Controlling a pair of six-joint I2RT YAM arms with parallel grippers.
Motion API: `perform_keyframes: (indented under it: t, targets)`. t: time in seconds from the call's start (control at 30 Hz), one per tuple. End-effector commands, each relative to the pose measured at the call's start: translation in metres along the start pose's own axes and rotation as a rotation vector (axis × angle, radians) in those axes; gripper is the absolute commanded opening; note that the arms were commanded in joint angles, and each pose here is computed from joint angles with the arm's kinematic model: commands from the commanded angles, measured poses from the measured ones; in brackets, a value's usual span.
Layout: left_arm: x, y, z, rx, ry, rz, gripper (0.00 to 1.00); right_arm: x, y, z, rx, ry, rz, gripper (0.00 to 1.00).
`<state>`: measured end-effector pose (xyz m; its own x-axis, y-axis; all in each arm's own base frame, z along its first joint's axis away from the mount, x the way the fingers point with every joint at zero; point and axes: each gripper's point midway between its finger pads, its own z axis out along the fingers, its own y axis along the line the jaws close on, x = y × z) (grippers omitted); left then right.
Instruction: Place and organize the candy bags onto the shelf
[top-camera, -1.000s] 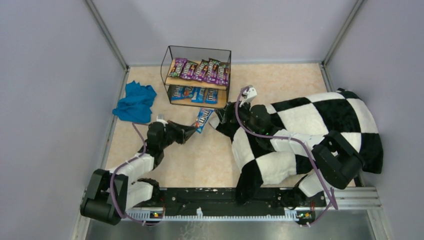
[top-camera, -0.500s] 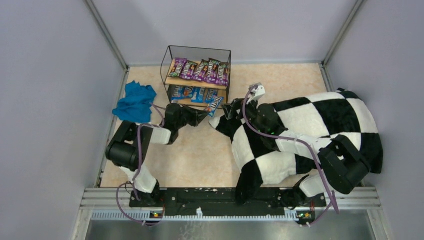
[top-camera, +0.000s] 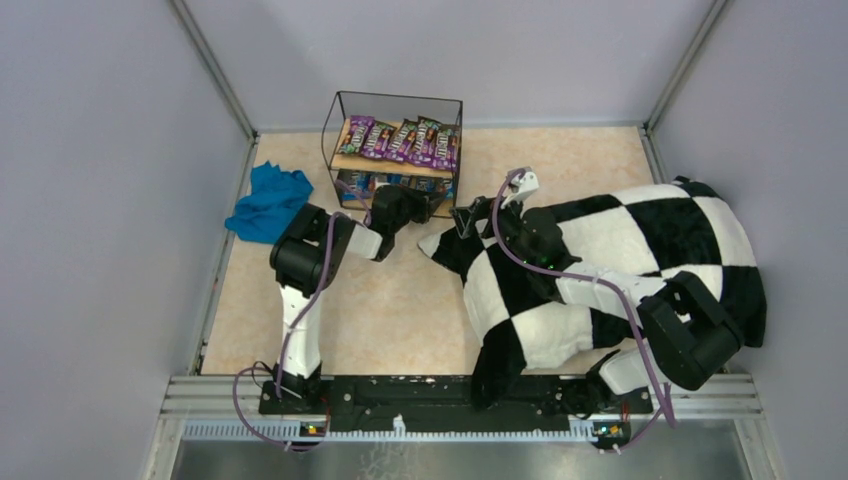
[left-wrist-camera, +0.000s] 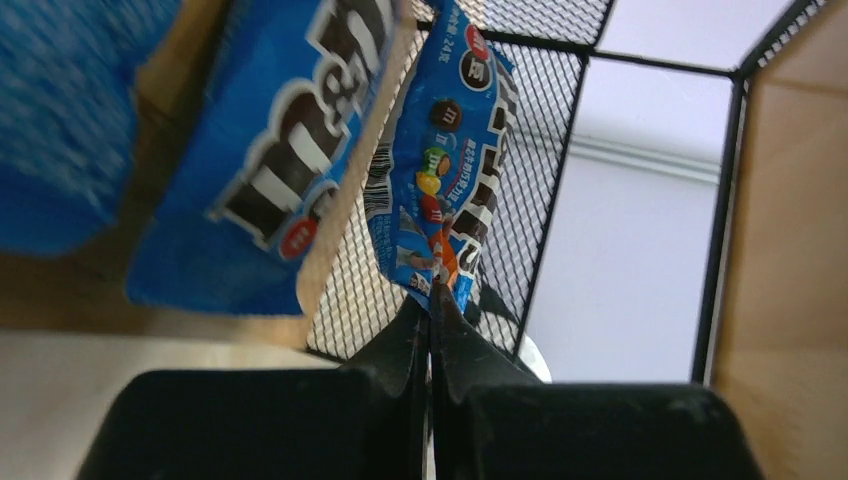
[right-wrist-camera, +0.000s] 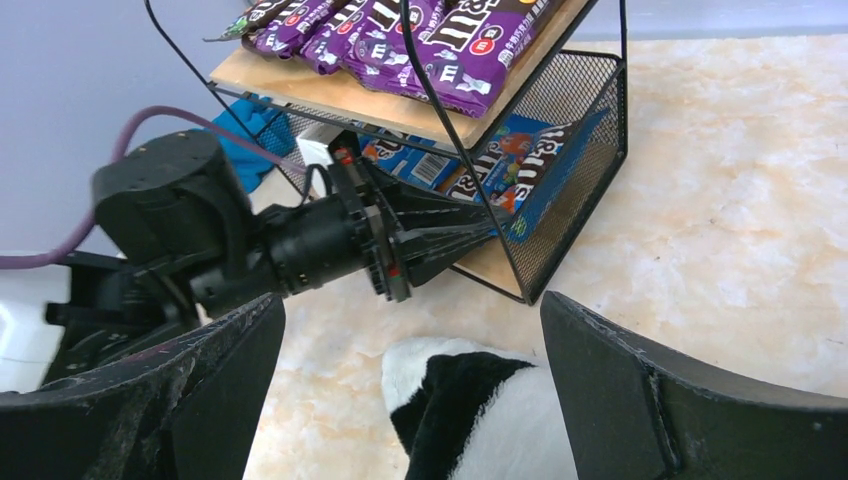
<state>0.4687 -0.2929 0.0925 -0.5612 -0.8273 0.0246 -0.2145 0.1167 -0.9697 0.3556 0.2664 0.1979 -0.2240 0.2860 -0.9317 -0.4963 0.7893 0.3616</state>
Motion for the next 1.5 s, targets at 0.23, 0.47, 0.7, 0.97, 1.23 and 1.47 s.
perform_keyframes:
  t: [0.23,0.47,0.7,0.97,1.23,1.47]
  targets:
    - [0.002,-0.011,0.028,0.056,-0.064,0.021,0.06,-0.029,0.003,-0.004,-0.043,-0.083,0.042,0.99]
    - [0.006,-0.010,0.002,0.020,-0.057,0.078,0.39,-0.029,0.003,-0.005,-0.049,-0.086,0.050,0.99]
    - [0.013,-0.022,-0.044,0.041,-0.019,0.167,0.60,-0.028,0.000,-0.006,-0.033,-0.072,0.016,0.99]
    - [0.030,-0.027,-0.143,0.012,0.085,0.332,0.74,-0.026,-0.010,-0.010,0.013,-0.050,-0.043,0.99]
    - [0.032,-0.103,-0.262,0.040,0.120,0.766,0.90,-0.026,0.000,-0.016,0.008,0.051,0.004,0.99]
    - [0.038,-0.205,-0.356,0.210,-0.042,1.019,0.99,-0.052,0.011,-0.088,0.059,0.232,-0.020,0.99]
